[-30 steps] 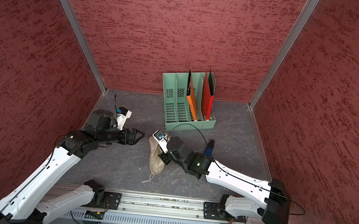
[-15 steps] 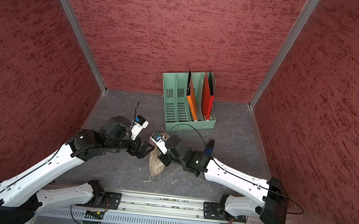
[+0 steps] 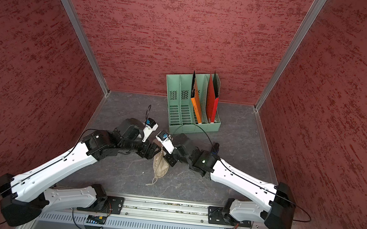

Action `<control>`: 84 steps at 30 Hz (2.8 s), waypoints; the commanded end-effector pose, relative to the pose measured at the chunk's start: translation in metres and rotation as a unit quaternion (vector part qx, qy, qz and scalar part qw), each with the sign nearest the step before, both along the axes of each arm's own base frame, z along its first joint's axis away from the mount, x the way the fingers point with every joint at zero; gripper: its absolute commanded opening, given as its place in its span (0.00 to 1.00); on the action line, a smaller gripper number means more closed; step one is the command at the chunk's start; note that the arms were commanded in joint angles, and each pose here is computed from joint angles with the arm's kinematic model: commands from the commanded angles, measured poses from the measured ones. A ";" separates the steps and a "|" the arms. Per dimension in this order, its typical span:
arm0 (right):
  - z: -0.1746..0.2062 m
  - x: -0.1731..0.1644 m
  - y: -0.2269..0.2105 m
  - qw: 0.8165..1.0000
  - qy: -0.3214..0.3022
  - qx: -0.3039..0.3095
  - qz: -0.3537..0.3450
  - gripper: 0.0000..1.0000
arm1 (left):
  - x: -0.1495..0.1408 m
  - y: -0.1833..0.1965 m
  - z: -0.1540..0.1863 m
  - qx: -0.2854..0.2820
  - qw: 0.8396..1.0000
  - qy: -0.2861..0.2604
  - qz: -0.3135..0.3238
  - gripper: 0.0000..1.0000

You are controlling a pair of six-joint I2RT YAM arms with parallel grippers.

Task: Close the soil bag
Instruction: Adjust the soil bag at the center of the board.

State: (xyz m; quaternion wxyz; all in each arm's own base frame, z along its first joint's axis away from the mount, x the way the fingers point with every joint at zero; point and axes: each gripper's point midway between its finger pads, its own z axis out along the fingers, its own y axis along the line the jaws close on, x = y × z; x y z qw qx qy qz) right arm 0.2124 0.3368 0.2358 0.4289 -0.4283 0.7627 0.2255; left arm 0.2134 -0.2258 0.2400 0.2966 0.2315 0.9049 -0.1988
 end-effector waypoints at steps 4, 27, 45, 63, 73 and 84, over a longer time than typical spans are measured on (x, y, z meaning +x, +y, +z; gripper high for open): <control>0.012 0.002 0.008 1.000 0.011 0.024 0.009 0.00 | 0.000 -0.010 0.012 -0.024 1.000 -0.012 -0.013 0.84; 0.016 0.009 0.016 0.999 0.018 0.035 0.009 0.00 | 0.009 -0.018 -0.003 0.005 1.000 0.000 -0.013 0.68; 0.013 0.012 0.003 0.998 0.041 0.035 -0.014 0.33 | 0.024 -0.023 0.007 -0.008 1.000 -0.015 -0.004 0.04; -0.005 -0.011 -0.023 0.991 0.107 0.054 -0.065 0.49 | 0.032 -0.025 0.020 -0.034 0.999 -0.013 0.021 0.00; -0.025 -0.012 -0.030 0.988 0.124 0.020 -0.092 0.37 | 0.035 -0.026 0.020 -0.032 0.999 -0.014 0.025 0.00; 0.017 -0.002 -0.039 0.992 0.064 0.020 -0.102 0.00 | 0.031 -0.025 0.033 -0.039 0.999 -0.021 0.029 0.00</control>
